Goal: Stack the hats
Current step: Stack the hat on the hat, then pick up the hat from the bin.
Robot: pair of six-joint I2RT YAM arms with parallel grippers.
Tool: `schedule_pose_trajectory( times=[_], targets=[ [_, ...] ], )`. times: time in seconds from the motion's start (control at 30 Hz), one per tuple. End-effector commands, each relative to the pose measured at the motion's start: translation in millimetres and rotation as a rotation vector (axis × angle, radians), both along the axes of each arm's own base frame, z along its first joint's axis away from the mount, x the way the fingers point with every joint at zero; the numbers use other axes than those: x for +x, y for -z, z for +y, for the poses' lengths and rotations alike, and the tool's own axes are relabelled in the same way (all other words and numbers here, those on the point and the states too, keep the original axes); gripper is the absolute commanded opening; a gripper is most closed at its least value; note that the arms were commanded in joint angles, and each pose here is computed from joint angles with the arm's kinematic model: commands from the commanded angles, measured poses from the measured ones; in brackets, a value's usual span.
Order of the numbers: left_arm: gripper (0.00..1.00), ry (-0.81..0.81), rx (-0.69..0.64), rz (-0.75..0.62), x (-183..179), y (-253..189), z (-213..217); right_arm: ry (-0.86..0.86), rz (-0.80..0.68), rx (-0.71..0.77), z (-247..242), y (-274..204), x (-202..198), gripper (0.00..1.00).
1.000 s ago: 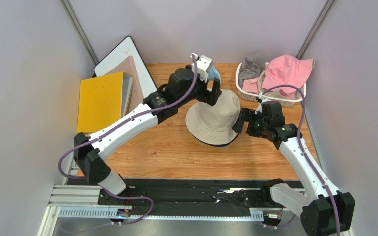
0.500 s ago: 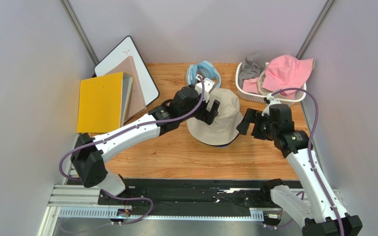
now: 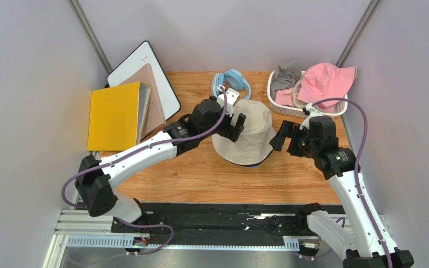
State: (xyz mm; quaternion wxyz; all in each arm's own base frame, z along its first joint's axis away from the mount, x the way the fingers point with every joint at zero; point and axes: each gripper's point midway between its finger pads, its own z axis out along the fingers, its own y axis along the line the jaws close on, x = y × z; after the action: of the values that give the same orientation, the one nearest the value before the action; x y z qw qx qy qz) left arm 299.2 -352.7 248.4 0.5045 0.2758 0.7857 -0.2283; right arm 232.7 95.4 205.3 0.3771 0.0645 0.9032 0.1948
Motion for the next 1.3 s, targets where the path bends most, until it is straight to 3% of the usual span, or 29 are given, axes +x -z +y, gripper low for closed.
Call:
schedule_pose_trajectory(
  times=[0.0,0.13,0.3,0.43,0.57,0.77,0.9,1.07,1.27],
  targets=[
    [1.00,-0.071,-0.107,-0.158,-3,-83,27,-0.006,-0.129,-0.003,-2,-43,2,1.00],
    [0.99,-0.125,-0.123,-0.185,-1,-98,60,0.046,-0.140,-0.043,-14,-47,12,1.00],
    [1.00,-0.213,-0.203,-0.094,10,-89,114,0.098,-0.146,-0.040,-33,-53,30,1.00],
    [0.99,-0.355,-0.221,-0.048,19,-79,176,0.214,-0.159,0.031,-75,-68,43,1.00],
    [0.99,-0.446,-0.206,-0.015,5,-73,215,0.308,-0.191,0.032,-104,-88,55,1.00],
    [0.99,-0.427,-0.071,0.039,-15,-72,230,0.414,-0.229,0.024,-145,-120,90,1.00],
    [1.00,-0.370,-0.045,0.006,-22,-69,228,0.413,-0.221,-0.002,-162,-129,128,0.98],
    [1.00,-0.375,-0.016,0.031,-24,-47,231,0.447,-0.033,-0.017,-187,-79,179,0.93],
    [0.99,-0.372,0.013,0.060,-25,-32,232,0.492,0.064,-0.085,-198,-37,212,0.88]
  ],
)
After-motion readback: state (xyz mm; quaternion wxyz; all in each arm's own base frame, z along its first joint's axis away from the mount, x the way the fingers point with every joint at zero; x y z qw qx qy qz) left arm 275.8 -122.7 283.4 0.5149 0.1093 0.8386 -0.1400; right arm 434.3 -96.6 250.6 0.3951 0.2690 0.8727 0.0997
